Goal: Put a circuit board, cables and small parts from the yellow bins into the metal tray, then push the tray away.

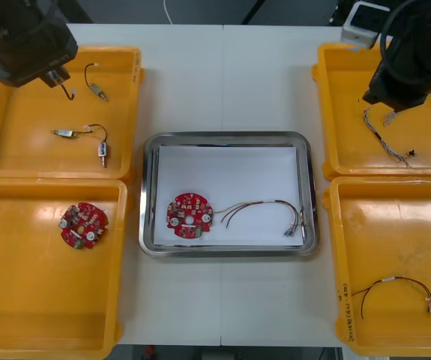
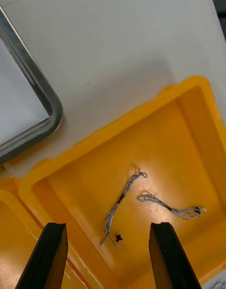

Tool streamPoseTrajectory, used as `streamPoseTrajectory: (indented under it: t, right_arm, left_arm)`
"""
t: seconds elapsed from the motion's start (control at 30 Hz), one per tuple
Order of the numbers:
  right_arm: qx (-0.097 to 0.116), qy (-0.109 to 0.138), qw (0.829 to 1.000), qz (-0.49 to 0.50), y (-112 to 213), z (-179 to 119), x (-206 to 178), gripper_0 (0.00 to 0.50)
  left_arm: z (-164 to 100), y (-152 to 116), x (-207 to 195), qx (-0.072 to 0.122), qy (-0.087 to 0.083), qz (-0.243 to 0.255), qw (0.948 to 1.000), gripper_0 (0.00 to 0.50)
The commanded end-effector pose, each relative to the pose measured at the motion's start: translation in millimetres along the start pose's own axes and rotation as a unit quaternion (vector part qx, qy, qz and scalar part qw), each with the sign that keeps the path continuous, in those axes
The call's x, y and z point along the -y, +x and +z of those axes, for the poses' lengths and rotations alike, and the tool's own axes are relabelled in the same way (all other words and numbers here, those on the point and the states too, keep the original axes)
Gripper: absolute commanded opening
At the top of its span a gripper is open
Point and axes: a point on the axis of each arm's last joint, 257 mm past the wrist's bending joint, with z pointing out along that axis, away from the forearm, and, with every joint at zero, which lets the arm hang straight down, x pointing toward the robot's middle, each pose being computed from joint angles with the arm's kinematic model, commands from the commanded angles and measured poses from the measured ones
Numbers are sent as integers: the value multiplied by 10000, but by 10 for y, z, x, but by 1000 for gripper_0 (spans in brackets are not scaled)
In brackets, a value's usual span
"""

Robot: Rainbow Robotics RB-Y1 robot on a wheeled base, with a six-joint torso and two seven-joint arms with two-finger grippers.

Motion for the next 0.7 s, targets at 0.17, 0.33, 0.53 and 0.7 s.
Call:
streamPoseTrajectory:
  t: [0.17, 0.33, 0.53, 0.7]
  right_arm:
    - [-87, 637, 9905, 1219, 433, -292, 785, 500]
    - [-395, 928, 9811, 1652, 726, -303, 1005, 500]
    - [-773, 932, 9714, 2042, 1006, -199, 1096, 500]
    - [-880, 756, 9613, 2497, 1130, -155, 1213, 500]
  left_arm:
    - [46, 624, 516, -97, 235, 614, 9978, 1]
    - [176, 976, 640, -245, 276, 956, 9947, 2]
    - [348, 1276, 672, -392, 110, 1234, 9915, 1]
    - [541, 1495, 694, -498, 112, 1417, 9886, 1]
